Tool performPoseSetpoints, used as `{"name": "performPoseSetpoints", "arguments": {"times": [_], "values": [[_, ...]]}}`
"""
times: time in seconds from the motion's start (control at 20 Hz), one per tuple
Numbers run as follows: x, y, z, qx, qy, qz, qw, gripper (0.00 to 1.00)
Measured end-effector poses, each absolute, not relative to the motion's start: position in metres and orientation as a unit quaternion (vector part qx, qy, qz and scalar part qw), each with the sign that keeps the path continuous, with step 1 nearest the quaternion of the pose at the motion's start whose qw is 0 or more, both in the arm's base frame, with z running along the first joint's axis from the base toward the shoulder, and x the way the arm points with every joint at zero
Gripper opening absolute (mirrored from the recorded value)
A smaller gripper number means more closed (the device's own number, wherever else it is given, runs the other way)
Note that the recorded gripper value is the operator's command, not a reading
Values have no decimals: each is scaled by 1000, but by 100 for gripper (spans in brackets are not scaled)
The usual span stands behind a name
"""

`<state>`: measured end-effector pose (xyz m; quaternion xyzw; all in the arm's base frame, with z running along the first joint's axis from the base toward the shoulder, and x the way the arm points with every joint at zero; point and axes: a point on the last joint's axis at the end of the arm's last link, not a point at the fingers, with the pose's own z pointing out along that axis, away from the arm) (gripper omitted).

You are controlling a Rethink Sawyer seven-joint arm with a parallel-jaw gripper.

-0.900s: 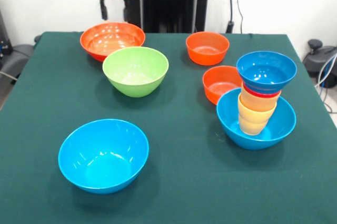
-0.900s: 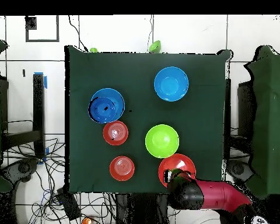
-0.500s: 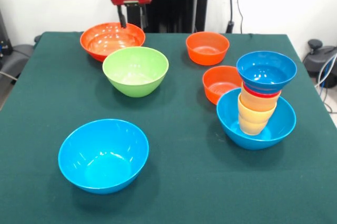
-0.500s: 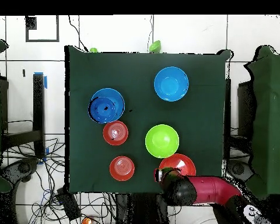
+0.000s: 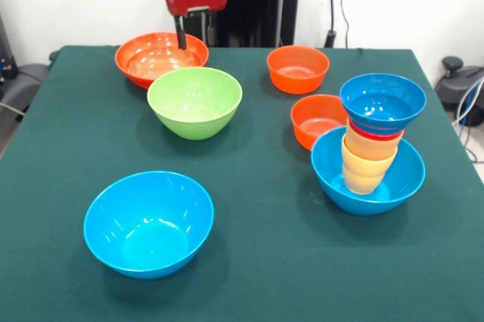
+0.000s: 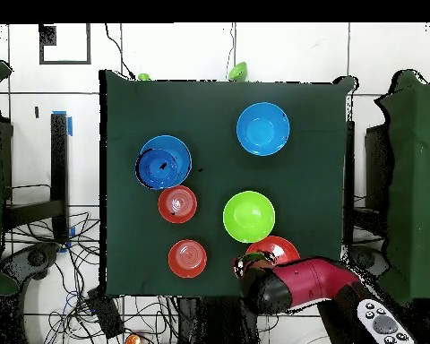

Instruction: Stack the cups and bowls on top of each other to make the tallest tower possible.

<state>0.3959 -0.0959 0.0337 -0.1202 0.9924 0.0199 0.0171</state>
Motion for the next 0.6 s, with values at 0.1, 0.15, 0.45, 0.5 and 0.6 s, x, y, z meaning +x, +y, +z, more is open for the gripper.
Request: {"name": "performPoseSetpoints", "arguments": {"times": [0.1, 0.15, 0.45, 0.5, 0.6], "values": [[405, -99, 33, -133, 991, 16, 29, 100], [408, -99, 33, -135, 990, 15, 33, 100], [436, -103, 35, -140, 988, 12, 61, 100], [441, -103, 35, -142, 988, 12, 65, 100], [448, -103, 36, -144, 987, 11, 72, 100]]}}
